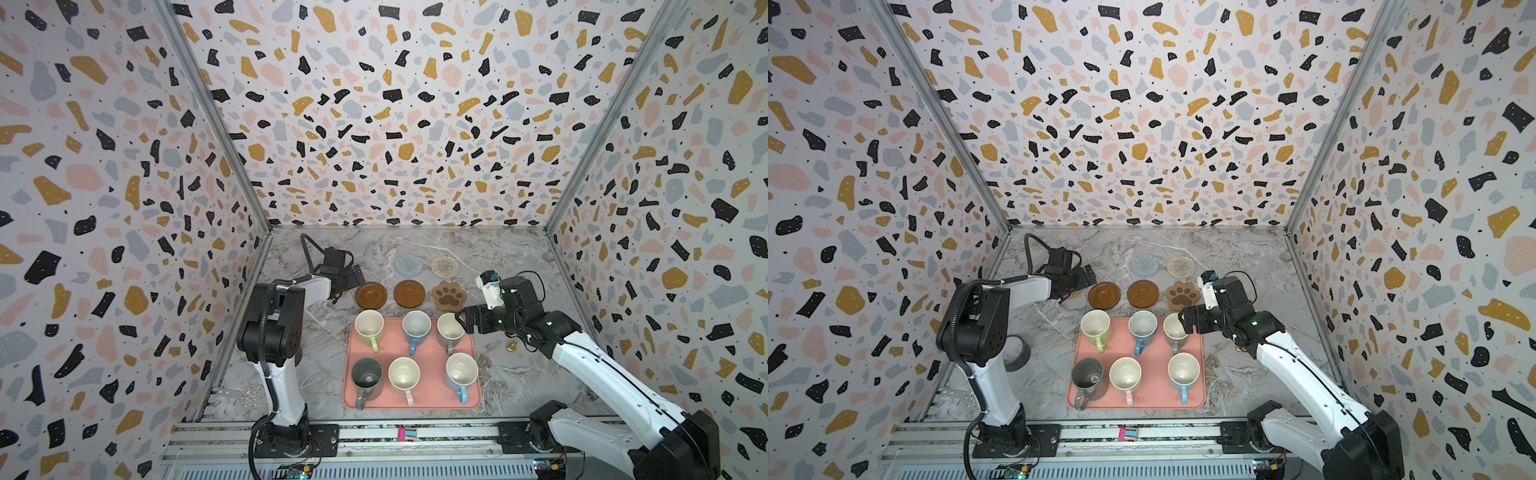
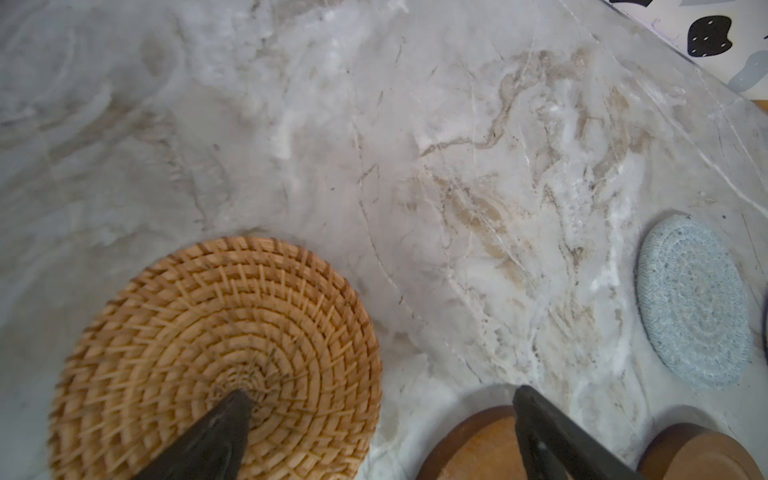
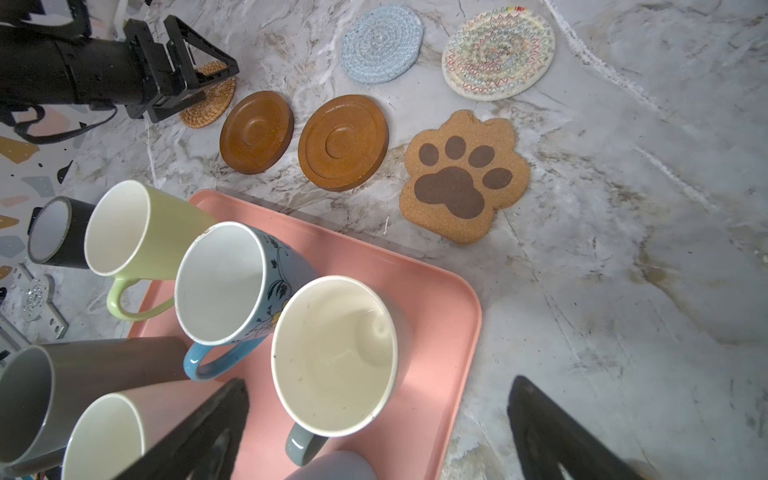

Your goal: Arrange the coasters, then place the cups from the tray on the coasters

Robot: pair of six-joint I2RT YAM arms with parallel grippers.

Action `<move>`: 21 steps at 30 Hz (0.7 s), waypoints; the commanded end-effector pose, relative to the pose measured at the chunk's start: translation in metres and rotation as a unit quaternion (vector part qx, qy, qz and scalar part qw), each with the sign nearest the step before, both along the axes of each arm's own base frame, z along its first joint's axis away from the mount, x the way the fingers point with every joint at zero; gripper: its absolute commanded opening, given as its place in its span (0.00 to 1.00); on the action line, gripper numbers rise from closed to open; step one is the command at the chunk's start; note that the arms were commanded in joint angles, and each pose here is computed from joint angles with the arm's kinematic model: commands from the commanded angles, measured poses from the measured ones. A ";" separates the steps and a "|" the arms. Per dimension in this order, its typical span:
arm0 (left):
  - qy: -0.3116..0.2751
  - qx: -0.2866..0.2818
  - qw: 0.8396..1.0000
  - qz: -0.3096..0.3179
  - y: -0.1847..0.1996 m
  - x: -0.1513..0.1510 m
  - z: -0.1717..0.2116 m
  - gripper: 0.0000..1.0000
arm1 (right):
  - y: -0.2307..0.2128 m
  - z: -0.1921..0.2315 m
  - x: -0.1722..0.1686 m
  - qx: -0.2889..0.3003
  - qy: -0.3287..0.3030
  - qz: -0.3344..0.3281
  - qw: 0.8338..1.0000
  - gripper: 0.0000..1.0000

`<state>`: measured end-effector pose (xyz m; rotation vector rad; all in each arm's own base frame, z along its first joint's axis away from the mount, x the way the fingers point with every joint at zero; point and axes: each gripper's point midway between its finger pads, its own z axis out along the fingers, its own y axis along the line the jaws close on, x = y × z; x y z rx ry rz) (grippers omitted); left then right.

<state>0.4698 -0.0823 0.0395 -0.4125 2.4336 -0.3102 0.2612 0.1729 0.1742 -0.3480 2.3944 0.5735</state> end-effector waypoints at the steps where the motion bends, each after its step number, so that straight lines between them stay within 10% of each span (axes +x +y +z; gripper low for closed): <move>1: 0.037 -0.007 0.999 0.020 0.008 -0.019 -0.016 1.00 | 0.000 0.011 0.001 0.005 -0.011 -0.006 1.000 0.99; 21: -0.025 0.004 1.000 -0.012 0.002 0.022 0.047 1.00 | -0.001 0.011 -0.001 0.003 -0.009 -0.010 1.000 0.99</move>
